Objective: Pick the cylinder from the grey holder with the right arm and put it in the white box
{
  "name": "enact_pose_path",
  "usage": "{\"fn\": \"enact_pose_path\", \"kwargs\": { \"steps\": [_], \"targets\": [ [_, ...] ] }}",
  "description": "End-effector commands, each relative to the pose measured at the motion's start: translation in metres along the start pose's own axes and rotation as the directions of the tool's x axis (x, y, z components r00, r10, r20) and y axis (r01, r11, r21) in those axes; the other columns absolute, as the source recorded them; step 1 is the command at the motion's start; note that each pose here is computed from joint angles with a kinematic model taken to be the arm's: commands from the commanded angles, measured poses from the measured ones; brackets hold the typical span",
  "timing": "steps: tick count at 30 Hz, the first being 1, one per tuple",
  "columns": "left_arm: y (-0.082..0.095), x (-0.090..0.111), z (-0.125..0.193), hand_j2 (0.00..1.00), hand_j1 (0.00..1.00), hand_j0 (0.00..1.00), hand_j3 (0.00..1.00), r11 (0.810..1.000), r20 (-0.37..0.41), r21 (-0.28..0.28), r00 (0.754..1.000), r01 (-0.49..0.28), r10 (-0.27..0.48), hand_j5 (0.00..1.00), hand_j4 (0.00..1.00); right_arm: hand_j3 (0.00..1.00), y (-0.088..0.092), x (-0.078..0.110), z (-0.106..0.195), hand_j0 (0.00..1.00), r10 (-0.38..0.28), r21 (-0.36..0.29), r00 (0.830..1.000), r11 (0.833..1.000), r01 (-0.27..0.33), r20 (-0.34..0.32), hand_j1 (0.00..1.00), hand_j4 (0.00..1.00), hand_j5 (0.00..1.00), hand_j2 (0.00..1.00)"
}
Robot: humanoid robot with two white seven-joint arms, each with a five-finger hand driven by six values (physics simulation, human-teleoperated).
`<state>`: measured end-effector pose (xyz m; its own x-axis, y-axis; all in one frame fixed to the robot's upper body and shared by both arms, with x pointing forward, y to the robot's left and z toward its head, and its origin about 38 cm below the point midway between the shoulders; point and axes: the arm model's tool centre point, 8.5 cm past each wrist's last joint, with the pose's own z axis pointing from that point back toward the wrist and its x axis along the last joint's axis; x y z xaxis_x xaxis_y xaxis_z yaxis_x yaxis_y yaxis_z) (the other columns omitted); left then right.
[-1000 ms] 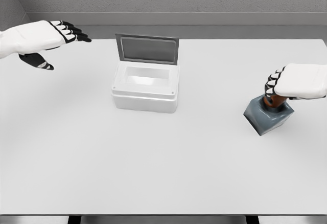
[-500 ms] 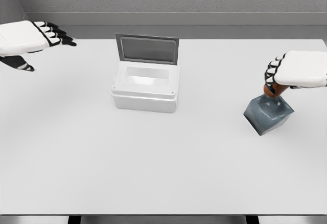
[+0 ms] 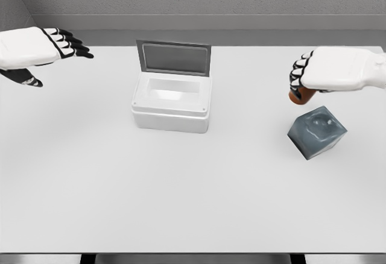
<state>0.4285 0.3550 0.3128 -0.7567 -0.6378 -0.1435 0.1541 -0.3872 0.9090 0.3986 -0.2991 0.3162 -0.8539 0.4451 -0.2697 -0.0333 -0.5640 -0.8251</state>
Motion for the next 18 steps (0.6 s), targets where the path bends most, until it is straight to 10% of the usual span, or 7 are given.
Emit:
{"fn": "enact_pose_path", "kwargs": {
  "steps": [1, 18],
  "targets": [
    [0.0, 0.0, 0.0, 1.0, 1.0, 1.0, 1.0, 1.0, 0.0, 0.002, 1.0, -0.004, 0.004, 1.0, 1.0, 0.41, -0.003, 0.003, -0.007, 0.41, -0.004, -0.019, 1.0, 1.0, 0.004, 0.014, 0.41, 0.41, 0.41, 0.41],
    [0.004, 0.015, -0.012, 1.0, 1.0, 1.0, 1.0, 1.0, 0.032, -0.002, 0.999, 0.016, -0.015, 1.0, 1.0, 0.41, -0.031, 0.013, -0.046, 0.41, 0.036, -0.115, 0.997, 0.993, -0.028, 0.067, 0.41, 0.41, 0.41, 0.41]
  ]
}}
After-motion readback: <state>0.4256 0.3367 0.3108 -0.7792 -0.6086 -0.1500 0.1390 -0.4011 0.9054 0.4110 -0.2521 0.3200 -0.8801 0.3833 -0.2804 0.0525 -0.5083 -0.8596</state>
